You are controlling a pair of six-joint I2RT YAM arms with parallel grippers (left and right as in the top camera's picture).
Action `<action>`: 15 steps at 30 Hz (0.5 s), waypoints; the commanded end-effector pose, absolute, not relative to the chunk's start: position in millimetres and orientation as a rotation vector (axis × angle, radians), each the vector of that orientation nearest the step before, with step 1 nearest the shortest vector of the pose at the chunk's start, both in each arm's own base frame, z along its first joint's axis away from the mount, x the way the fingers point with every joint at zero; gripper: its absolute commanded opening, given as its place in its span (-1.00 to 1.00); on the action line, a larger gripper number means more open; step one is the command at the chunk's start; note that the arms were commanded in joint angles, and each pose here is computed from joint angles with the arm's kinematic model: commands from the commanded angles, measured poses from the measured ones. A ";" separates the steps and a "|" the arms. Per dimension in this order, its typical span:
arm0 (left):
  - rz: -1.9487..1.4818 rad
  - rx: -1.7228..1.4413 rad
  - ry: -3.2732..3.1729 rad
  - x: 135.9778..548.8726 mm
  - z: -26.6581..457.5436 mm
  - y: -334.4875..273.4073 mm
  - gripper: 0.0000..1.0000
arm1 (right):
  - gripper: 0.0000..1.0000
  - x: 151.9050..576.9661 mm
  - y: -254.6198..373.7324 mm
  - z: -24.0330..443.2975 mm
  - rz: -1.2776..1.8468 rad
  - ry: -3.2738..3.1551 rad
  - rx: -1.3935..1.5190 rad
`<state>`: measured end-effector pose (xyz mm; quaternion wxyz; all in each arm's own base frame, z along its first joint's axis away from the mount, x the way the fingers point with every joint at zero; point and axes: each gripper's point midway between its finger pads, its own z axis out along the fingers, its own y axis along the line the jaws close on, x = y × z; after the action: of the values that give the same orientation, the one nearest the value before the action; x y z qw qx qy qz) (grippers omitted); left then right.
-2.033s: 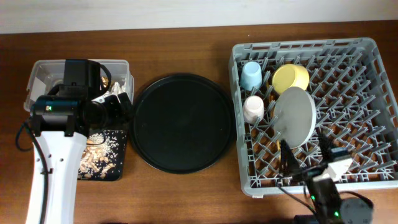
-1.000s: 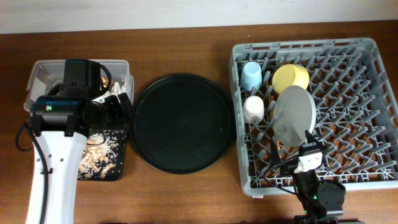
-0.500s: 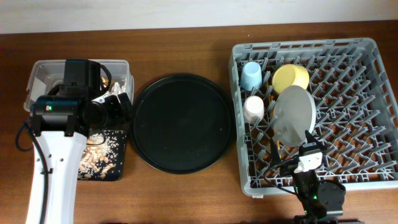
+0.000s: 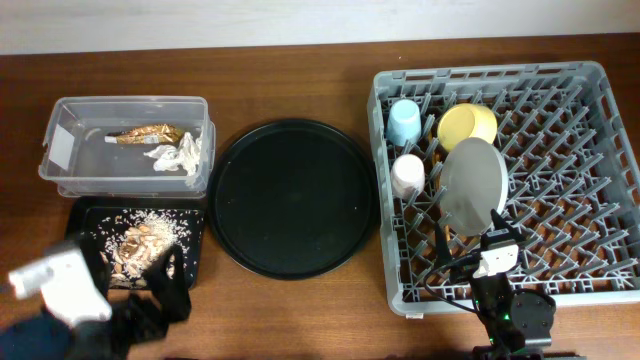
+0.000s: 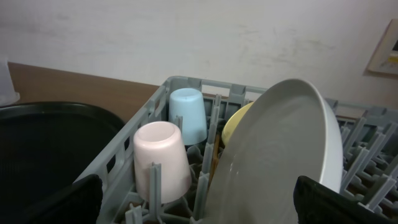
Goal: Sort waste into correct bins and load items into the dishwasher rack
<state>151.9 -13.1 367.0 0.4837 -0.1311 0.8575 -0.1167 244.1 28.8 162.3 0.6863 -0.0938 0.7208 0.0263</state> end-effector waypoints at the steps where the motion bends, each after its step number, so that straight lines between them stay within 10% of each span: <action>1: -0.298 -0.307 2.122 134.2 324.3 -14.6 0.98 | 0.97 244.3 27.0 159.5 0.058 1.623 -0.192; 15: -0.440 -0.207 1.566 218.9 241.3 -32.1 0.98 | 0.97 244.3 27.0 159.5 0.058 1.623 -0.192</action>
<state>206.4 -25.6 253.4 0.6678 -0.1045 0.7140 -0.1825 244.2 28.2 162.2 0.6862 -0.0926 0.7211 0.0251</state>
